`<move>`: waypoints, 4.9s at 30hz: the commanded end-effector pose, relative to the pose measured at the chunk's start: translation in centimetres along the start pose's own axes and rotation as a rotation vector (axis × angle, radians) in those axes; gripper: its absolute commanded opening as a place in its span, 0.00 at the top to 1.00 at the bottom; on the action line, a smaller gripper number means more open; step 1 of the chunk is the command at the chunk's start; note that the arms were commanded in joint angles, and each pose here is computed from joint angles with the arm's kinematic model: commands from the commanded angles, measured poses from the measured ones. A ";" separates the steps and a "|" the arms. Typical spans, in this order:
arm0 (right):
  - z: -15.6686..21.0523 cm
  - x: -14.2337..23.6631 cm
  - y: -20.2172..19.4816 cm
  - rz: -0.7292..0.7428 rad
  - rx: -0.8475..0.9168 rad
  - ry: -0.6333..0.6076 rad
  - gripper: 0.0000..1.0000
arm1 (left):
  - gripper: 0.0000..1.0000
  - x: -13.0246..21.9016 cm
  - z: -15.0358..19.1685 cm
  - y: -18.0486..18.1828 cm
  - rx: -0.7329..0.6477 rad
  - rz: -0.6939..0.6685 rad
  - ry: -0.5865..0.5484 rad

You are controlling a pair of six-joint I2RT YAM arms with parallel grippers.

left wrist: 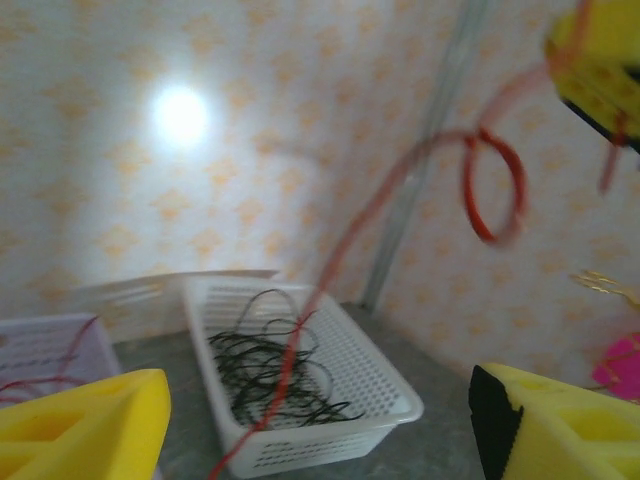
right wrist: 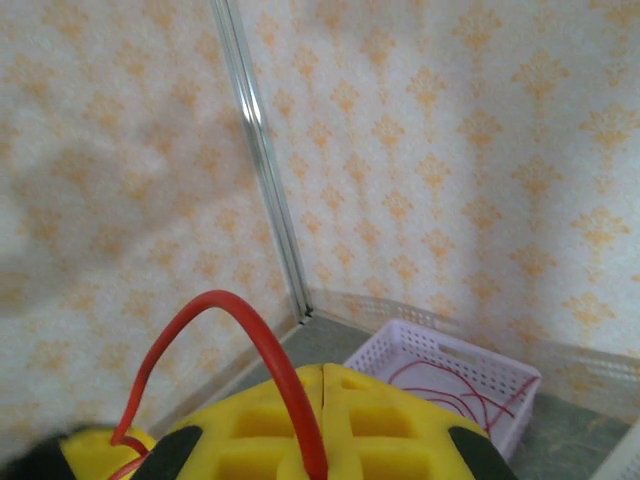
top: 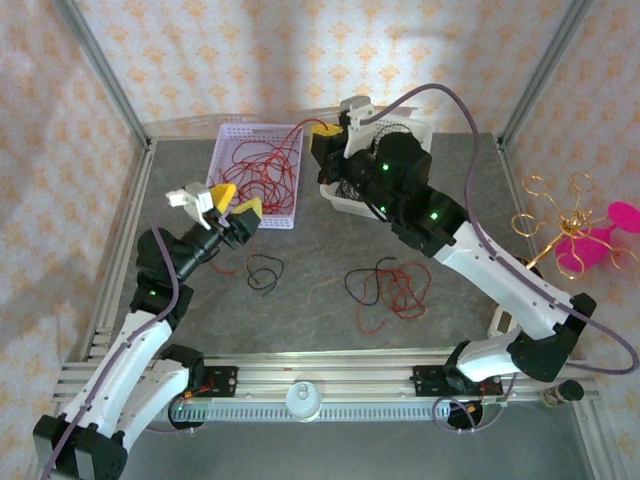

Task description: Untangle the cables

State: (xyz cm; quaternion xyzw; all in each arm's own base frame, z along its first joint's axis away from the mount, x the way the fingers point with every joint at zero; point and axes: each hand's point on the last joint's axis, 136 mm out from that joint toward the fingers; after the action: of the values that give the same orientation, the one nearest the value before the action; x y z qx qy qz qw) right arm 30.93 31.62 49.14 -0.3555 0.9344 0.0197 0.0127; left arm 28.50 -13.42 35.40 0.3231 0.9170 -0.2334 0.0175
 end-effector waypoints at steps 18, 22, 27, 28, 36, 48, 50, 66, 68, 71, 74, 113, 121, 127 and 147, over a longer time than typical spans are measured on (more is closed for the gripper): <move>-3.5 -0.1 3.7 -0.221 -0.233 -0.053 1.00 | 0.51 -8.6 -2.2 -5.7 -0.173 0.318 -0.216; -3.4 -0.4 3.4 -0.203 -0.222 -0.058 1.00 | 0.84 -8.9 -2.2 -5.4 -0.160 0.304 -0.214; -4.0 -0.4 2.7 -0.162 -0.194 -0.067 1.00 | 1.00 -8.5 -2.0 -4.1 -0.152 0.230 -0.227; -4.1 -0.5 2.3 -0.141 -0.178 -0.067 1.00 | 1.00 -8.3 -1.9 -3.9 -0.134 0.220 -0.225; -7.6 -0.5 -2.7 0.116 0.124 -0.179 1.00 | 1.00 -5.7 0.8 -5.8 -0.140 0.269 -0.084; -13.2 -1.1 -4.9 0.261 0.291 -0.305 1.00 | 1.00 -2.8 0.8 -4.9 -0.131 0.113 -0.065; -14.0 -1.0 -6.6 0.293 0.283 -0.291 1.00 | 1.00 -2.3 0.7 -4.5 -0.121 0.085 -0.075; -17.5 4.3 -8.1 0.255 0.213 -0.376 1.00 | 1.00 -3.8 1.8 4.2 -0.063 -0.414 0.043; -17.8 4.9 -8.5 0.282 0.221 -0.384 1.00 | 1.00 -4.0 2.0 4.5 -0.066 -0.428 0.053; -17.9 5.8 -9.5 0.353 0.257 -0.385 1.00 | 1.00 -3.7 2.0 4.9 -0.078 -0.450 0.049; -17.8 6.4 -10.7 0.421 0.293 -0.365 1.00 | 1.00 -3.2 1.4 5.5 -0.086 -0.486 0.035; -9.2 5.6 -18.2 0.364 0.137 -0.236 0.87 | 1.00 -1.9 -12.4 0.4 -0.103 -0.396 -0.095; -3.8 4.2 -14.0 0.094 0.030 -0.148 0.48 | 1.00 -2.6 -25.9 -7.6 -0.121 -0.263 -0.276; 0.1 3.9 -11.7 -0.040 -0.033 -0.079 0.41 | 1.00 -5.1 -32.0 -7.9 -0.201 -0.318 -0.415; 13.6 4.2 -11.0 -0.068 -0.232 0.144 0.42 | 1.00 -10.8 -40.2 2.9 -0.156 -0.482 -0.896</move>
State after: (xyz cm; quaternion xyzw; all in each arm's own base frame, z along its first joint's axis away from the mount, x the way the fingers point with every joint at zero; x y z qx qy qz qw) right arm 35.56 20.82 33.62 -0.3723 0.9150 0.0959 -0.1226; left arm 47.73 -2.44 67.50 -0.0403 0.9320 -0.2241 0.2822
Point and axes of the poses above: each hand's point on the last joint's axis, 136 mm out from that joint toward the fingers, its own x axis back along the fingers, its own y axis along the line the jaws close on, z = x × y, and after that the axes turned 9 degrees about x, right-handed
